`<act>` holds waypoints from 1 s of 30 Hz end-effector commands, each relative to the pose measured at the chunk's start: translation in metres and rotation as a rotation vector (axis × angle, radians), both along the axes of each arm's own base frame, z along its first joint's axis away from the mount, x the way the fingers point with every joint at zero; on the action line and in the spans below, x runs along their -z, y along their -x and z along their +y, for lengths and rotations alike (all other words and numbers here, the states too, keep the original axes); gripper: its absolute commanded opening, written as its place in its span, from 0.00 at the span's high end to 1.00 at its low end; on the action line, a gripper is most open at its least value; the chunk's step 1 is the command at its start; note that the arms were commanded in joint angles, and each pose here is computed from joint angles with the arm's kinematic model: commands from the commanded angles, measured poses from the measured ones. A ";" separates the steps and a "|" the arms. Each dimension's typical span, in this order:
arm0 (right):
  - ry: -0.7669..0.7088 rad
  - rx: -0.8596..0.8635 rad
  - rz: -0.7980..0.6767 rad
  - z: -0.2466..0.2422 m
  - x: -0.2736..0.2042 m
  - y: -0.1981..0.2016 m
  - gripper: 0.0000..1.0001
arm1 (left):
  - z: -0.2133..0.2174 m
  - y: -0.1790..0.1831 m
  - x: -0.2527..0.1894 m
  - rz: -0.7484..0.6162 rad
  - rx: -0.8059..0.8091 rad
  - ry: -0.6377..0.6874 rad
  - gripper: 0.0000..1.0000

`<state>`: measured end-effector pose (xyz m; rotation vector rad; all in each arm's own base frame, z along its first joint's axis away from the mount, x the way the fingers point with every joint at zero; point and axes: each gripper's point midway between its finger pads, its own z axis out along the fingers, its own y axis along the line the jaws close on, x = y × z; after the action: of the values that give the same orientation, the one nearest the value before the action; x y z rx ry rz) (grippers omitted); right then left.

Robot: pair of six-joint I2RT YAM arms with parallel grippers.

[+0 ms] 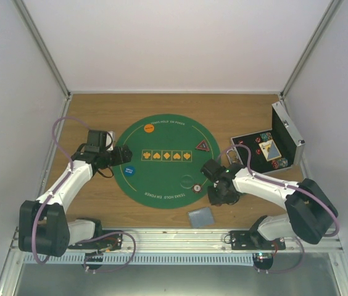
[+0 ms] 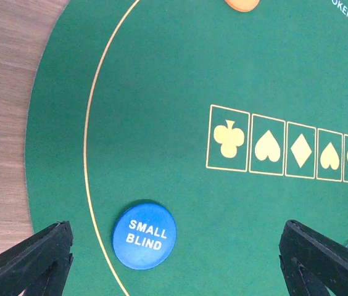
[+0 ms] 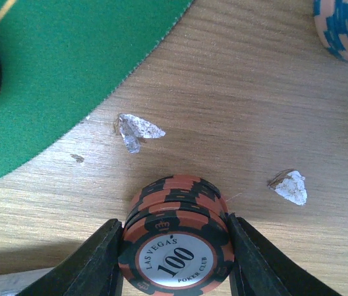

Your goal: Distribute texas hold em gaming equipment

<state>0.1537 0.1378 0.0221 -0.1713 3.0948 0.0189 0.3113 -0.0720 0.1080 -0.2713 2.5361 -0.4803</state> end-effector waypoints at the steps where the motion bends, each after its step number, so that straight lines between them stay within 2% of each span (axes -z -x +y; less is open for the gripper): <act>1: 0.005 -0.009 -0.002 -0.001 -0.007 -0.002 0.60 | 0.003 -0.011 -0.008 -0.049 -0.022 -0.003 0.07; 9: -0.030 -0.012 -0.025 0.005 -0.025 -0.006 0.60 | 0.008 -0.013 -0.015 -0.073 -0.049 -0.017 0.08; 16: -0.080 -0.099 -0.100 0.040 -0.050 -0.040 0.60 | 0.020 -0.014 -0.035 -0.147 -0.111 -0.045 0.07; 25: -0.121 -0.355 -0.178 0.130 -0.047 -0.095 0.61 | 0.034 -0.012 -0.049 -0.194 -0.165 -0.098 0.07; 30: -0.144 -0.497 -0.220 0.191 -0.045 -0.118 0.61 | 0.054 -0.010 -0.044 -0.171 -0.219 -0.203 0.07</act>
<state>0.2559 0.2828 0.0636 -0.6738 2.8552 0.1761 0.3176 -0.0397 0.1453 -0.3684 2.3674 -0.2903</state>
